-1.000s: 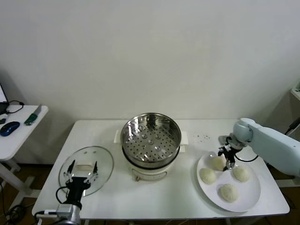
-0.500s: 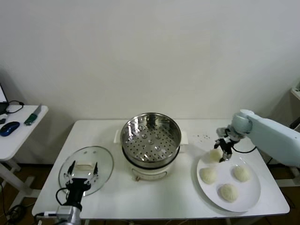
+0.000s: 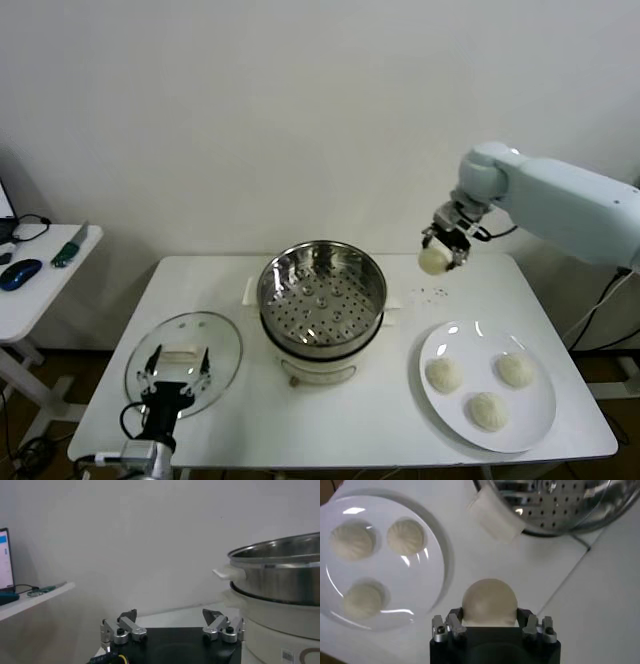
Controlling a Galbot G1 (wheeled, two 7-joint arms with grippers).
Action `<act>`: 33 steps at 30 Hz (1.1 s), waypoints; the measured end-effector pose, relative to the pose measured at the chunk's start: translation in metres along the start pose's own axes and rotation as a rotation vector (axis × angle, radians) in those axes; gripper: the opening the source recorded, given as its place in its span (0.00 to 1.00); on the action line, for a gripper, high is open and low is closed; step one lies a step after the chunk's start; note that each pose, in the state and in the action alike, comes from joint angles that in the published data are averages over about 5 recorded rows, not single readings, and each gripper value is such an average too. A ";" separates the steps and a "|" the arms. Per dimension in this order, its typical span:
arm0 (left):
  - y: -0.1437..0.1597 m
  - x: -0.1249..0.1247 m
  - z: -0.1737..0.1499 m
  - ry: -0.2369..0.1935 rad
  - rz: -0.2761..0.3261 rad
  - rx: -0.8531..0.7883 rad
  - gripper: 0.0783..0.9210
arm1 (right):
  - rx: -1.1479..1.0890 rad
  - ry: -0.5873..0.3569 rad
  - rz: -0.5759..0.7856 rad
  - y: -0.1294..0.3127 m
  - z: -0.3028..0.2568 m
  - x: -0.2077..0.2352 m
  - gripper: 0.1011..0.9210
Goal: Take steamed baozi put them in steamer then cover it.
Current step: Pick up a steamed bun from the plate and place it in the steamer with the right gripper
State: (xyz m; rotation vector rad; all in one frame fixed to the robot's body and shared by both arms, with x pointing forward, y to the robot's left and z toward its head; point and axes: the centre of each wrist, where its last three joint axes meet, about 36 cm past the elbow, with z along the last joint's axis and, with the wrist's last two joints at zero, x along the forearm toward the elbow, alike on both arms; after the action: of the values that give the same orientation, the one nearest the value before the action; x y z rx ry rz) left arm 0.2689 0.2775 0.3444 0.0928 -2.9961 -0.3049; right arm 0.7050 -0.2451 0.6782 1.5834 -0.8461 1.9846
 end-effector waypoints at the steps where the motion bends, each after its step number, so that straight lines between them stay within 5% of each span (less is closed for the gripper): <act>1: 0.000 0.000 0.000 0.001 0.000 0.000 0.88 | 0.047 0.009 0.003 -0.009 -0.007 0.005 0.72; 13: 0.004 0.003 0.003 0.015 0.008 -0.013 0.88 | 0.513 0.080 0.016 -0.103 -0.111 0.021 0.71; 33: 0.004 0.007 0.006 0.028 0.009 -0.012 0.88 | 0.719 0.065 -0.022 -0.161 -0.189 -0.069 0.72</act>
State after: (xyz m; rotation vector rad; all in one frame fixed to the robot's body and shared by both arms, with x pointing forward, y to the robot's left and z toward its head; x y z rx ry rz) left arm 0.2611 0.2824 0.3406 0.0815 -2.9658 -0.3171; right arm 0.7015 0.0045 0.6116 1.8497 -0.0630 2.4626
